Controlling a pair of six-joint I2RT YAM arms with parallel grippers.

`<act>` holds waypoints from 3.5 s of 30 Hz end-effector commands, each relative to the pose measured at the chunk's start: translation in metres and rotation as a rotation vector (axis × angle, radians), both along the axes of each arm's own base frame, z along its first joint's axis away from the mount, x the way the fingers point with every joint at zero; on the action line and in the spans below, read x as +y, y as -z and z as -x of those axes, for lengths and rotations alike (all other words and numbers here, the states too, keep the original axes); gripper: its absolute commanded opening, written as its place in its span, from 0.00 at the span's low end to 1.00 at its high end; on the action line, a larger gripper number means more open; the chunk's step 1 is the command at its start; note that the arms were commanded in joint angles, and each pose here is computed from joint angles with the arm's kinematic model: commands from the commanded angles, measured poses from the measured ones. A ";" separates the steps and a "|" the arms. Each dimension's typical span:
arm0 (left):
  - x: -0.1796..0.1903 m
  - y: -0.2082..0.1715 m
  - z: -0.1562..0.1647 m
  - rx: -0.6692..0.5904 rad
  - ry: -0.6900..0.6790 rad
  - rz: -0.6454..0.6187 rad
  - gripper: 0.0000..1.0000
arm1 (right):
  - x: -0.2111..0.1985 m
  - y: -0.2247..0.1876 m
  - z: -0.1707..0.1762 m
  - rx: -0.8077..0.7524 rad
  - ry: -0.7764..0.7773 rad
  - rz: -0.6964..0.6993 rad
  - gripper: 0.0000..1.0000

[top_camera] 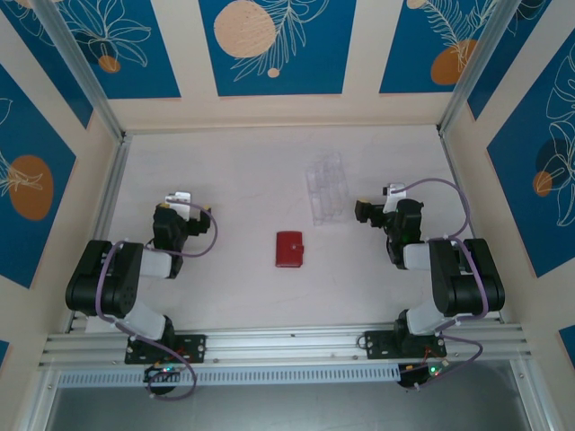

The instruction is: Put the credit cards into the card holder

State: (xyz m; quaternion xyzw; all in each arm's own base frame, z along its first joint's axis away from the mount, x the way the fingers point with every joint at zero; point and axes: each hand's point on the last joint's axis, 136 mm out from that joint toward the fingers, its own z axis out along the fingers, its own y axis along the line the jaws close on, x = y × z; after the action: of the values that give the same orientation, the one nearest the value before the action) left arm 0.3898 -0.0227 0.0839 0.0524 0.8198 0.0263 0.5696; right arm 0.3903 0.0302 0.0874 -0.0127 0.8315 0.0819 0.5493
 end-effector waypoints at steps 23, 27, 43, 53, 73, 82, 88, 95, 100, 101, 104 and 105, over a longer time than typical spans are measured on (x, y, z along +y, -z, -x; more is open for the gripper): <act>-0.007 -0.009 -0.003 -0.034 0.026 -0.013 1.00 | 0.005 -0.007 -0.005 -0.020 -0.032 0.010 0.99; -0.007 -0.010 -0.004 -0.035 0.025 -0.012 1.00 | 0.005 -0.007 -0.005 -0.020 -0.032 0.010 0.99; -0.007 -0.010 -0.003 -0.038 0.021 -0.020 1.00 | 0.006 -0.007 -0.004 -0.028 -0.030 0.019 0.99; -0.007 -0.011 -0.002 -0.051 0.012 -0.030 1.00 | 0.006 -0.007 -0.004 -0.034 -0.028 0.028 0.99; -0.011 -0.011 -0.001 -0.051 0.033 -0.032 1.00 | 0.007 -0.007 -0.004 -0.032 -0.032 0.025 0.99; -0.003 -0.024 0.014 -0.180 -0.010 -0.014 1.00 | 0.007 -0.007 -0.003 -0.038 -0.028 0.032 0.99; -0.006 -0.007 -0.006 -0.006 0.072 0.059 1.00 | 0.007 -0.007 -0.003 -0.036 -0.027 0.030 0.99; -0.008 -0.008 -0.006 -0.009 0.084 0.056 1.00 | 0.007 -0.008 -0.003 -0.036 -0.028 0.029 0.99; -0.008 -0.007 -0.006 -0.007 0.085 0.055 1.00 | 0.007 -0.007 -0.003 -0.036 -0.027 0.032 0.99; -0.008 -0.007 -0.006 -0.008 0.086 0.055 1.00 | 0.007 -0.007 -0.003 -0.037 -0.027 0.032 0.99; -0.008 -0.007 -0.006 -0.009 0.085 0.055 1.00 | 0.007 -0.007 -0.003 -0.037 -0.028 0.032 0.99; -0.008 -0.007 -0.006 -0.008 0.085 0.055 1.00 | 0.007 -0.007 -0.003 -0.038 -0.028 0.032 0.99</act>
State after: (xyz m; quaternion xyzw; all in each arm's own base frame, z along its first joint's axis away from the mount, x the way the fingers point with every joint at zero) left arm 0.3948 -0.0293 0.0865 0.0690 0.8185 -0.0108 0.5703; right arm 0.3900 0.0352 0.0876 -0.0227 0.8309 0.0821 0.5499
